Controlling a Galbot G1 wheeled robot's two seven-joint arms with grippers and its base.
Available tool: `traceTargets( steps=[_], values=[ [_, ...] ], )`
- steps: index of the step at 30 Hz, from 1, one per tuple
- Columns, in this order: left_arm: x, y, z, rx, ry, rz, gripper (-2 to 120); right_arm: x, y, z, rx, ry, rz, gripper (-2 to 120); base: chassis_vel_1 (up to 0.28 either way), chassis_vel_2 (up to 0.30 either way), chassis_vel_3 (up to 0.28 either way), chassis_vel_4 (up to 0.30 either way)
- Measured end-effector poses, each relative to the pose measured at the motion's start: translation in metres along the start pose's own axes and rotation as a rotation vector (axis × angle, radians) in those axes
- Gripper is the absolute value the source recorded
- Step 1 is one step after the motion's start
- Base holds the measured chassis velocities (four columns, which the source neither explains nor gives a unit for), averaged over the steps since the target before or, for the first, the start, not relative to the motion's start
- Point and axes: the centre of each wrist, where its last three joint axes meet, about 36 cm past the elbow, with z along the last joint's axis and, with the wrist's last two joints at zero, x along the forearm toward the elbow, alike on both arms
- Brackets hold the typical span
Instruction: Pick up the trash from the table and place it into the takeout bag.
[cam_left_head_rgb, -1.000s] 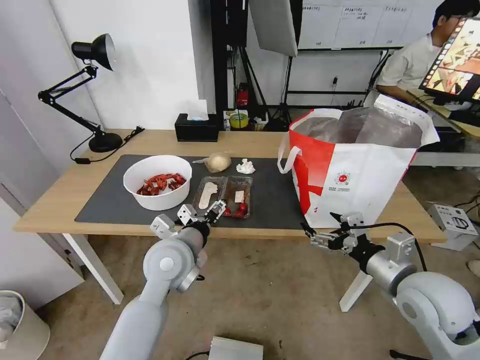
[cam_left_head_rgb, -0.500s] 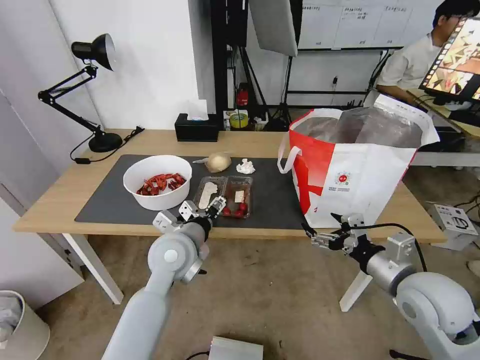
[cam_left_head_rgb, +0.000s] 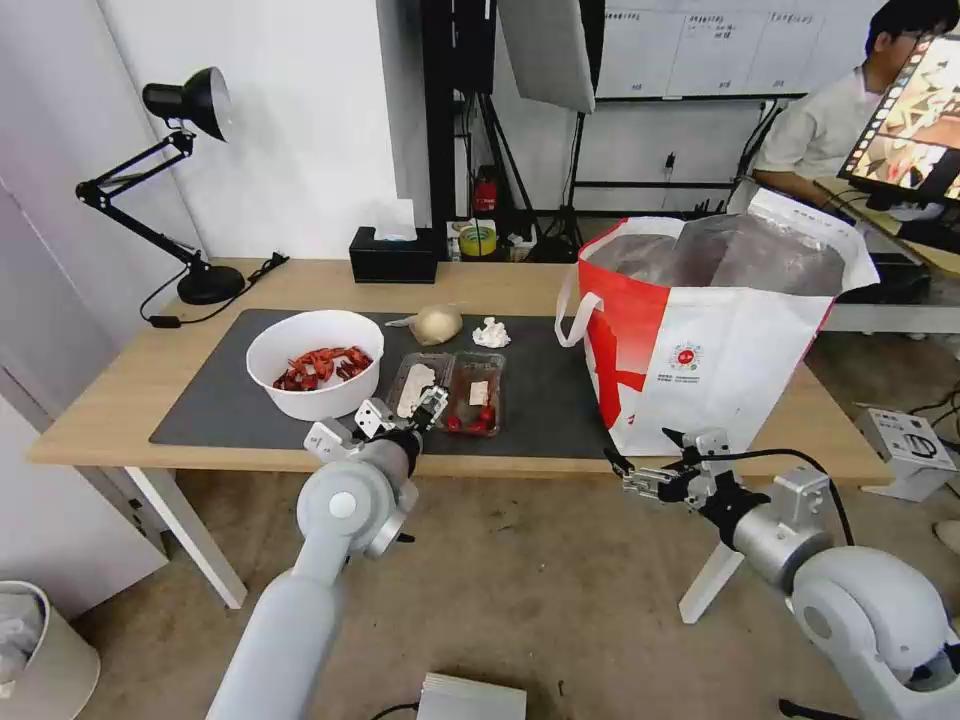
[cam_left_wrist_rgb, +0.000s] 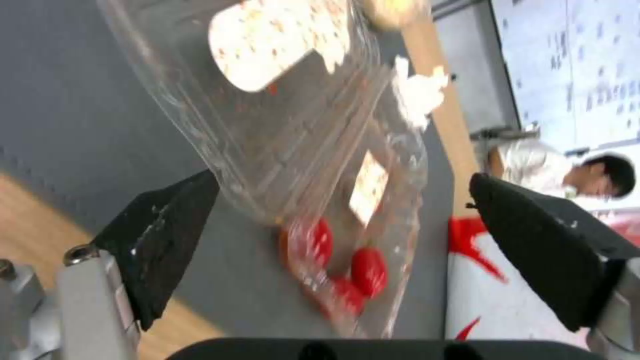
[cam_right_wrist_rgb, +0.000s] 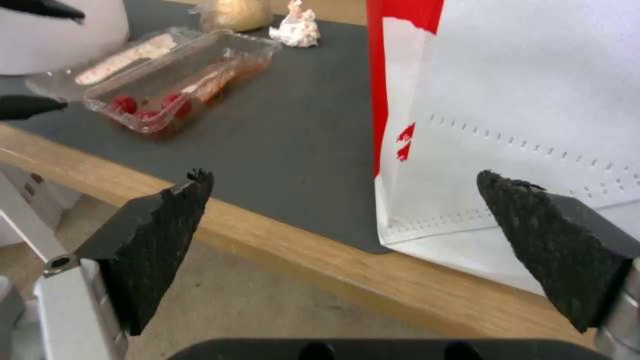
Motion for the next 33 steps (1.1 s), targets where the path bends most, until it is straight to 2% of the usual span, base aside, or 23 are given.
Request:
traceTargets(
  steps=[4, 12, 33],
  values=[
    [-0.001, -0.002, 0.000, 0.028, -0.017, -0.001, 100, 0.000, 0.000, 0.002, 0.006, -0.003, 0.004, 100, 0.000, 0.000, 0.000, 0.000],
    [0.007, -0.008, -0.002, 0.060, -0.042, 0.043, 100, 0.002, 0.001, 0.003, 0.008, -0.004, 0.003, 100, 0.000, 0.000, 0.000, 0.000],
    [0.009, -0.017, -0.012, 0.082, -0.084, 0.080, 100, 0.003, 0.003, 0.003, 0.006, -0.006, 0.001, 100, 0.000, 0.000, 0.000, 0.000]
  ],
)
